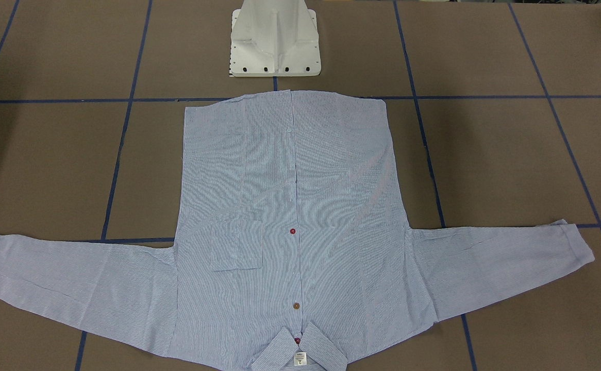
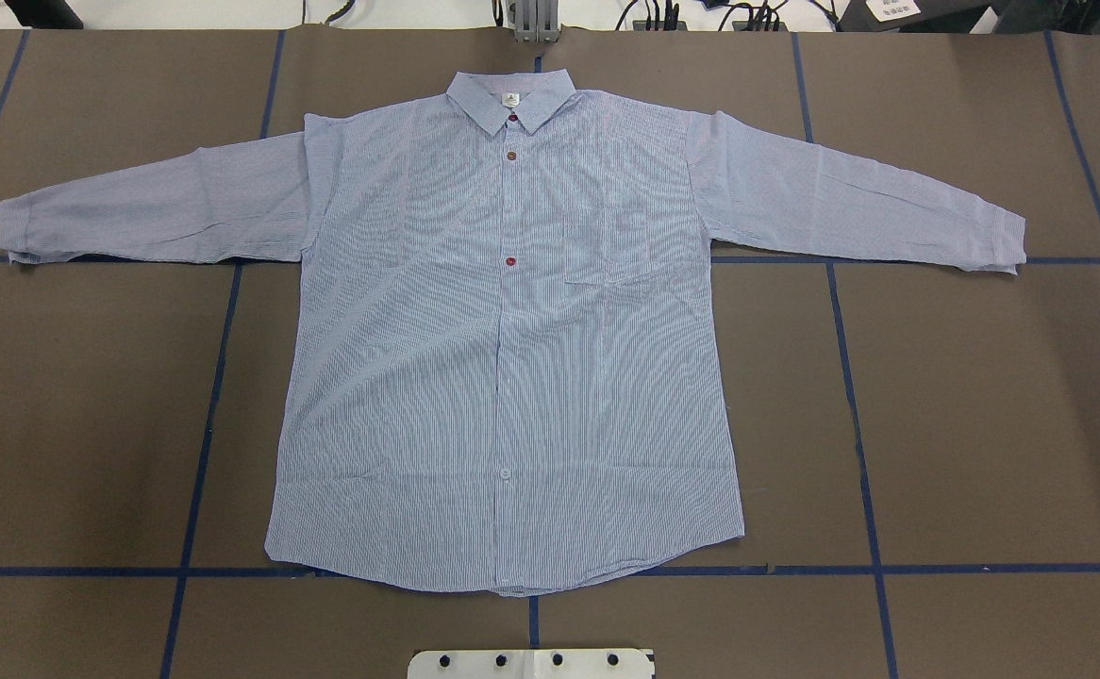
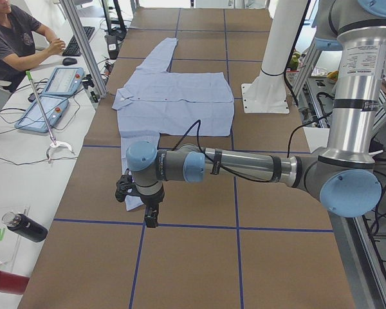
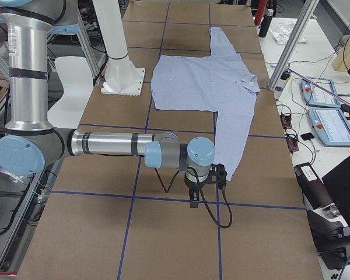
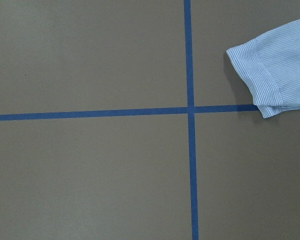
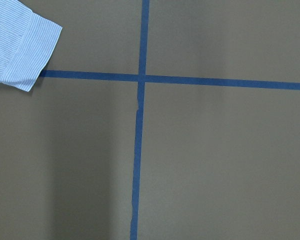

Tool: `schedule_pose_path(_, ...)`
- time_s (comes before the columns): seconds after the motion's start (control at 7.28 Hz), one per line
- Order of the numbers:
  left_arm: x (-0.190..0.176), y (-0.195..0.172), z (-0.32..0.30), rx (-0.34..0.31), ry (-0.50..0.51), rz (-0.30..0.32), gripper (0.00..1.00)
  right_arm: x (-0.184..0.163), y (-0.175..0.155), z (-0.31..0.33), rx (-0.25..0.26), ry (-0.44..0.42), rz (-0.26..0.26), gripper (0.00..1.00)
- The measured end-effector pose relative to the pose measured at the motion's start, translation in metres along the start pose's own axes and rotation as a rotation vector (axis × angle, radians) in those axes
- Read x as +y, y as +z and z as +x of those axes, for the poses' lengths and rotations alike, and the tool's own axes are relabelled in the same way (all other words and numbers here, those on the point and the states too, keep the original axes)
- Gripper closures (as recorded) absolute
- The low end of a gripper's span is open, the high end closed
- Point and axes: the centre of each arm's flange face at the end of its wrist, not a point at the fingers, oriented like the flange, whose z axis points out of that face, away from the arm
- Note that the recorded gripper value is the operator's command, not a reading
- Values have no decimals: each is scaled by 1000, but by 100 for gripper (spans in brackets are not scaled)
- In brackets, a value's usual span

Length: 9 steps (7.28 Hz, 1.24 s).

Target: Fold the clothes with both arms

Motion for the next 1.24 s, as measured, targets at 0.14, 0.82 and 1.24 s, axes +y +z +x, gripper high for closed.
schedule_pose_path(0.14, 9, 6, -5, 0, -9, -10, 0, 0, -1, -1, -4, -1, 2, 0)
schedule_pose_path(0.82, -24, -43, 33, -2, 62, 95, 0, -56, -6, -62, -53, -140, 61, 0)
schedule_pose_path(1.24, -50, -80, 67, 3, 136, 193, 0, -100, 48, -105, -91, -167, 131, 0)
